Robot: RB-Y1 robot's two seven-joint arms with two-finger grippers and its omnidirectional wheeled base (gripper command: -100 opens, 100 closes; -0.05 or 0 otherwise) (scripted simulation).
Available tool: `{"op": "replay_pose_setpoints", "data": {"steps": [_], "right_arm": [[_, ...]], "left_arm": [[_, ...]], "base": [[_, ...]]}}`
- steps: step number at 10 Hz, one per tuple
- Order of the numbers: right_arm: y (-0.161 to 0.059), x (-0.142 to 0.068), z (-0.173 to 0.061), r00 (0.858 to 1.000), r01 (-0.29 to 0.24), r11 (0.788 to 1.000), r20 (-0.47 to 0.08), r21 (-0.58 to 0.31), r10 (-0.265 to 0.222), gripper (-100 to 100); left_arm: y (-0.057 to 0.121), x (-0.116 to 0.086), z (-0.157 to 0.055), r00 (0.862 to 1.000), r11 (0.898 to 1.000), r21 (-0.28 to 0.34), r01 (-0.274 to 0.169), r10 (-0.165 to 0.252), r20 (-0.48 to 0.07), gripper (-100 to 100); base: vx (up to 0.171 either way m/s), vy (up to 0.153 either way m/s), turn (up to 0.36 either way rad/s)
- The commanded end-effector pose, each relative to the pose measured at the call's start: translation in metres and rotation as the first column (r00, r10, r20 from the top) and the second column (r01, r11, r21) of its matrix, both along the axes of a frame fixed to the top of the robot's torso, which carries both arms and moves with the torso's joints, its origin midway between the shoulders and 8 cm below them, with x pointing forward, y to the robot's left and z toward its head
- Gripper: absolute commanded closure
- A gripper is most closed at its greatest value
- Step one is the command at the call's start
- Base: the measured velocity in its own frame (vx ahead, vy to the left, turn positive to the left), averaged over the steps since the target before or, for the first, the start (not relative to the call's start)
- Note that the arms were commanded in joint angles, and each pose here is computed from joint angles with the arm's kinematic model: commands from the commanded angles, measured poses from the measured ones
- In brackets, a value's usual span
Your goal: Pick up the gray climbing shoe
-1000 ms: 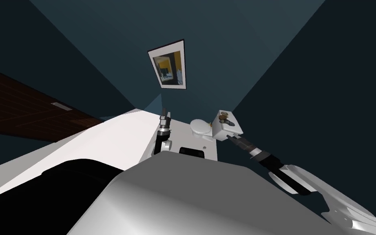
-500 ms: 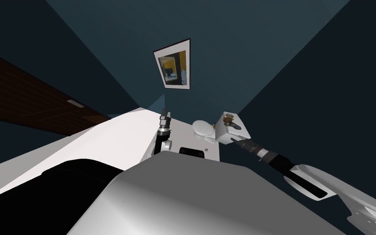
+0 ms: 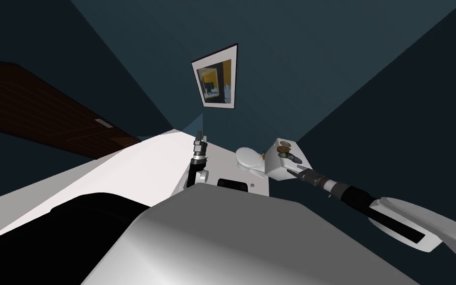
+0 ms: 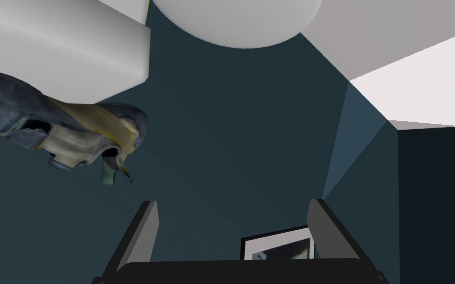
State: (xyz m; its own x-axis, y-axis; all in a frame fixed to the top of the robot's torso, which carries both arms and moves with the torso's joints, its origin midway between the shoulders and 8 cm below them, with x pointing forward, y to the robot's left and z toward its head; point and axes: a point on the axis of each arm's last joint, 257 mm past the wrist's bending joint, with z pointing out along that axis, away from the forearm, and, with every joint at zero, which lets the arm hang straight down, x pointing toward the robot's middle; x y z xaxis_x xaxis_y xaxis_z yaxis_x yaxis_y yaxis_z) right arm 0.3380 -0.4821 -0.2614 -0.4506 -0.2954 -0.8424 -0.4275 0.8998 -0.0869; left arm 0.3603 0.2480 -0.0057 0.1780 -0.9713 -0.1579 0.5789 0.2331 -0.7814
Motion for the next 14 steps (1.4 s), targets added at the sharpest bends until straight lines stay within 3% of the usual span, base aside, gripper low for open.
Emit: {"op": "replay_pose_setpoints", "data": {"steps": [1,4,6,7,12,13,14], "right_arm": [[-0.026,-0.003,0.000,1.000,-0.008,0.996,-0.026,-0.084,0.006,-100],[-0.043,-0.002,0.005,0.999,-0.026,0.988,-0.047,-0.150,0.019,-100],[-0.071,-0.004,0.010,0.996,-0.045,0.969,-0.083,-0.244,0.025,-100],[-0.071,-0.004,0.010,0.996,-0.045,0.969,-0.083,-0.244,0.025,-100],[-0.120,-0.023,0.008,0.983,-0.087,0.921,-0.184,-0.381,0.017,-100],[-0.113,-0.019,0.010,0.986,-0.082,0.927,-0.167,-0.366,0.021,-100],[-0.114,-0.020,0.010,0.985,-0.083,0.925,-0.169,-0.370,0.020,0]], "left_arm": [[0.000,0.000,0.000,1.000,1.000,0.000,0.000,0.000,0.000,0],[0.000,0.000,0.000,1.000,1.000,0.000,0.000,0.000,0.000,0],[0.000,0.000,0.000,1.000,1.000,0.000,0.000,0.000,0.000,0],[0.000,0.000,0.000,1.000,1.000,0.000,0.000,0.000,0.000,0],[0.000,0.000,0.000,1.000,1.000,0.000,0.000,0.000,0.000,0],[0.000,0.000,0.000,1.000,1.000,0.000,0.000,0.000,0.000,0],[0.000,0.000,0.000,1.000,1.000,0.000,0.000,0.000,0.000,0]], "base": [[0.095,0.043,0.150],[0.069,0.013,0.063],[0.090,0.019,0.100],[0.071,0.006,0.052],[0.103,0.009,0.104],[0.071,-0.015,0.036],[0.012,-0.002,-0.003]]}}
